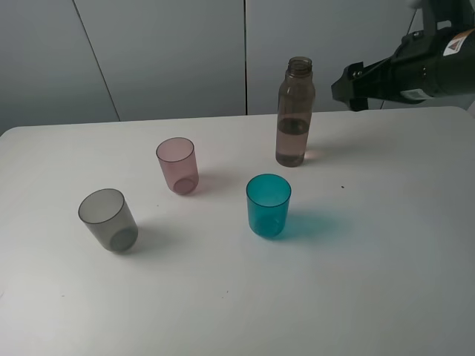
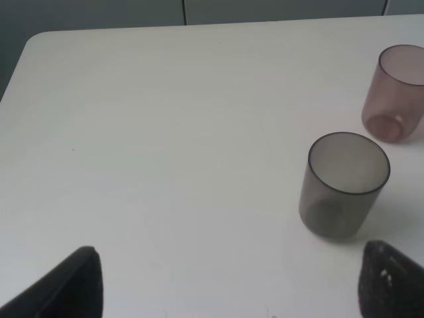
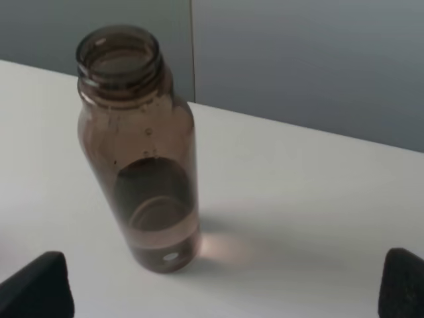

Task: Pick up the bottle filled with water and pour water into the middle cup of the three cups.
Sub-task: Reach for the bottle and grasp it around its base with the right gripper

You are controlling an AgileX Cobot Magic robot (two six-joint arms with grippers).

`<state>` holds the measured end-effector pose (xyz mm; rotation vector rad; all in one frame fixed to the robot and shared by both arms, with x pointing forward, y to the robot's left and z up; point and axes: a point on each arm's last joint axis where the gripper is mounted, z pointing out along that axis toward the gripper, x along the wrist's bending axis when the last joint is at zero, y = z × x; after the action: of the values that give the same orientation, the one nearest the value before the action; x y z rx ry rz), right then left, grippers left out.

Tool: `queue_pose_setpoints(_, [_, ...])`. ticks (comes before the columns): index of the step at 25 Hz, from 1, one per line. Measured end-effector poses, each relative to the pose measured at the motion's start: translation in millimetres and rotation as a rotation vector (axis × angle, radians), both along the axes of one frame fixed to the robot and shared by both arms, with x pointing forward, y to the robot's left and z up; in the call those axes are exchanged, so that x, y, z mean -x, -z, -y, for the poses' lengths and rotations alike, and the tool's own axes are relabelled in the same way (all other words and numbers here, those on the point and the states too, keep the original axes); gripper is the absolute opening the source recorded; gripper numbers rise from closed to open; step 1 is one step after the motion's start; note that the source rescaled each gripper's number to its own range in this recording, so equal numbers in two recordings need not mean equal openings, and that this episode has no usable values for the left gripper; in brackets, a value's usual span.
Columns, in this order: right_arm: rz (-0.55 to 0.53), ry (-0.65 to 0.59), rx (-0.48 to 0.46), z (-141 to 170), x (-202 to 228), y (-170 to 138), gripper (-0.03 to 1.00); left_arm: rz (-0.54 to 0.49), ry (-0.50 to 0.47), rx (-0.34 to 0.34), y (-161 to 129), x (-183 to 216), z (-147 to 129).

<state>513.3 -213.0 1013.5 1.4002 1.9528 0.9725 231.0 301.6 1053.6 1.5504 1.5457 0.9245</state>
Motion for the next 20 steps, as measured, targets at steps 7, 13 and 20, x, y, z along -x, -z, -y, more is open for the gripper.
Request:
queue_pose_setpoints(7, [-0.043, -0.076, 0.018, -29, -12, 38, 1.0, 0.0, 0.0, 0.0, 0, 0, 0])
queue_pose_setpoints(13, [-0.056, -0.085, 0.016, -36, -22, 65, 1.0, 0.0, 0.0, 0.0, 0, 0, 0])
queue_pose_setpoints(20, [-0.029, -0.091, -0.016, -41, -30, 82, 1.0, 0.0, 0.0, 0.0, 0, 0, 0])
